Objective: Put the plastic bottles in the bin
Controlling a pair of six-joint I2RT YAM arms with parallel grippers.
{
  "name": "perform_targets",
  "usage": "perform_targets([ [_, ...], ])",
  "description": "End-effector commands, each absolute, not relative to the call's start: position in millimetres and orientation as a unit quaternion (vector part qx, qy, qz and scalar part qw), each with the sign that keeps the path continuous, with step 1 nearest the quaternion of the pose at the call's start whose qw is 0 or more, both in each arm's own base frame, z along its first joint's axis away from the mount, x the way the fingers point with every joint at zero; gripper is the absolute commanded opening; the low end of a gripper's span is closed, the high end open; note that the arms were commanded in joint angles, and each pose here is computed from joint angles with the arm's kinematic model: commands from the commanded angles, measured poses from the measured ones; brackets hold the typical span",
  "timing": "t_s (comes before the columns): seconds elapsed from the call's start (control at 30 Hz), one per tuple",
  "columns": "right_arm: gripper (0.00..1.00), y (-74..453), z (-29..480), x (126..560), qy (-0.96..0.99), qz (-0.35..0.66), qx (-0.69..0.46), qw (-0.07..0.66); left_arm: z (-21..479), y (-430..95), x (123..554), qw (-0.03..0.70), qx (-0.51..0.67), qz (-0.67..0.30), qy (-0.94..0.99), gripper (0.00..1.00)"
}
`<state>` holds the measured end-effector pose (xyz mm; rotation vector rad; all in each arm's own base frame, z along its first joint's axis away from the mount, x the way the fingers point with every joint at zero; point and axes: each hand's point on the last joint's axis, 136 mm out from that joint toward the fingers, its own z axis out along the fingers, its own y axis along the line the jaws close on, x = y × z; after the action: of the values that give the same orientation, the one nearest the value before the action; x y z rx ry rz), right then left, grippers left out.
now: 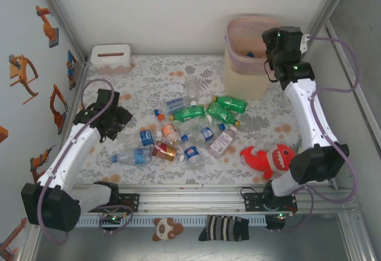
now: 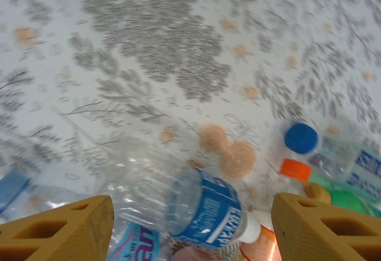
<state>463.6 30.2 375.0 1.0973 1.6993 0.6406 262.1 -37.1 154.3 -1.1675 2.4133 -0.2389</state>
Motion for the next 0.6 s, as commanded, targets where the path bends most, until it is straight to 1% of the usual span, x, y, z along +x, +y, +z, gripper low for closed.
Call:
perform_targets([
  [0.0,0.80,13.7,393.6,442.5,0.697,0.225,0.427,0.530,135.0,-14.4,225.1,0.171,-0.513,-0.068,0.838,0.69],
  [0.23,0.80,3.4,405.9,413.3,0.694,0.203,0.413,0.554,101.0,8.0,186.3,0.105,-0.605,-0.068,0.787,0.71],
  [0.4,0.80,3.0,417.1,405.2,0.689,0.208,0.405,0.564,72.6,1.9,179.9,0.060,-0.643,-0.116,0.754,0.71],
  [0.57,0.80,2.8,423.7,402.8,0.684,0.212,0.403,0.570,52.6,3.6,171.2,0.029,-0.667,-0.123,0.734,0.72],
])
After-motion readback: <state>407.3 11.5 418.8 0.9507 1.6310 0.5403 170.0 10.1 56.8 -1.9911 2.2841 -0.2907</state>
